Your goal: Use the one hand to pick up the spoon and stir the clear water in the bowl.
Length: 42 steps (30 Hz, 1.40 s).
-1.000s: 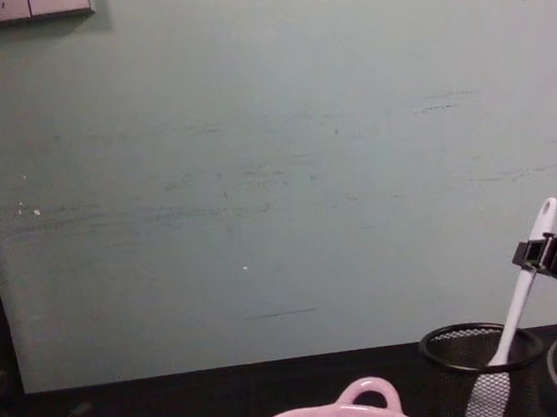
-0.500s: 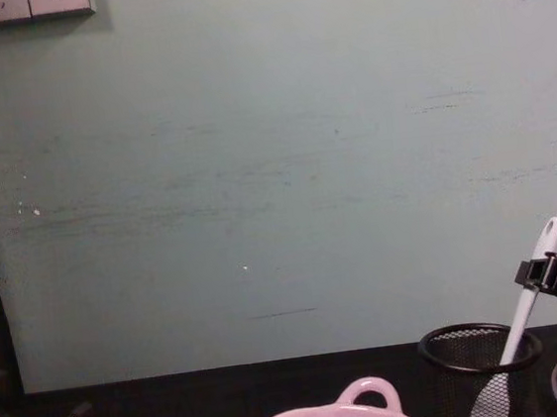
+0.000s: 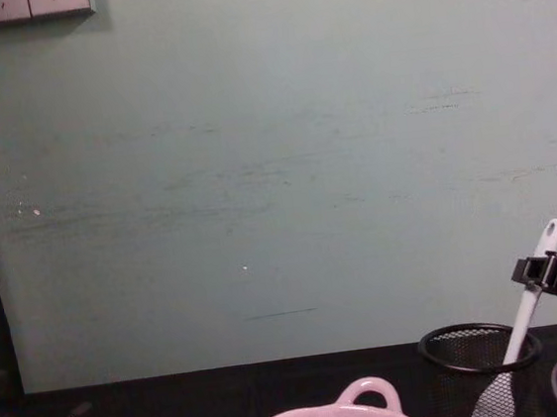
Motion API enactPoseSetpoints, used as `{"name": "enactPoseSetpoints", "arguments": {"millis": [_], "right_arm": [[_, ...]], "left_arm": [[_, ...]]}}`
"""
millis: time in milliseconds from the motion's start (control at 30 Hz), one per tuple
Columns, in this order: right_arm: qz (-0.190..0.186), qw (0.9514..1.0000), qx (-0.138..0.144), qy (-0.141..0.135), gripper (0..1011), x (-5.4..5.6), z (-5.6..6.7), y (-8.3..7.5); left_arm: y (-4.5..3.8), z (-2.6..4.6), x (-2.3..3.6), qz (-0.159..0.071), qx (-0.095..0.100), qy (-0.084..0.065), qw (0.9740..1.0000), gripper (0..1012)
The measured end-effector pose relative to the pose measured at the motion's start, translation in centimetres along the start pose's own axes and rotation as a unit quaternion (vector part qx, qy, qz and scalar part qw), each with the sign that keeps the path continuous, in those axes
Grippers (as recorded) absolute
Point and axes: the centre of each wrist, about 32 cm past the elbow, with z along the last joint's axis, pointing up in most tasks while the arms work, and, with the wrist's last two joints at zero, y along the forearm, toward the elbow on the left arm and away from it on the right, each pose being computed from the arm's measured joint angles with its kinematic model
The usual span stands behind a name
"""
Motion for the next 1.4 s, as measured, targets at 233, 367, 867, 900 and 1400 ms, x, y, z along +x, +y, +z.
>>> {"name": "enactPoseSetpoints", "arguments": {"millis": [233,367,867,900,1400], "right_arm": [[0.000,1.0000,0.000,0.000,396,0.0,0.0,0.0],[0.001,1.0000,0.000,0.000,514,0.0,0.0,0.0],[-0.001,0.9990,-0.009,-0.044,974,-0.6,0.4,-0.7],[-0.002,0.9988,-0.010,-0.047,1002,-0.7,0.5,-0.7],[-0.027,0.9949,-0.030,-0.093,1004,0.1,2.7,-3.7]], "left_arm": [[0.00,0.00,0.00,0.000,0.000,0.000,1.0000,1011],[0.00,0.00,0.00,0.000,0.000,0.000,1.0000,1011],[0.00,0.00,0.00,0.000,0.000,0.000,1.0000,1011],[0.00,0.00,0.00,0.000,0.000,0.000,1.0000,1011],[0.00,0.00,0.00,0.000,0.000,0.000,1.0000,1011]]}}
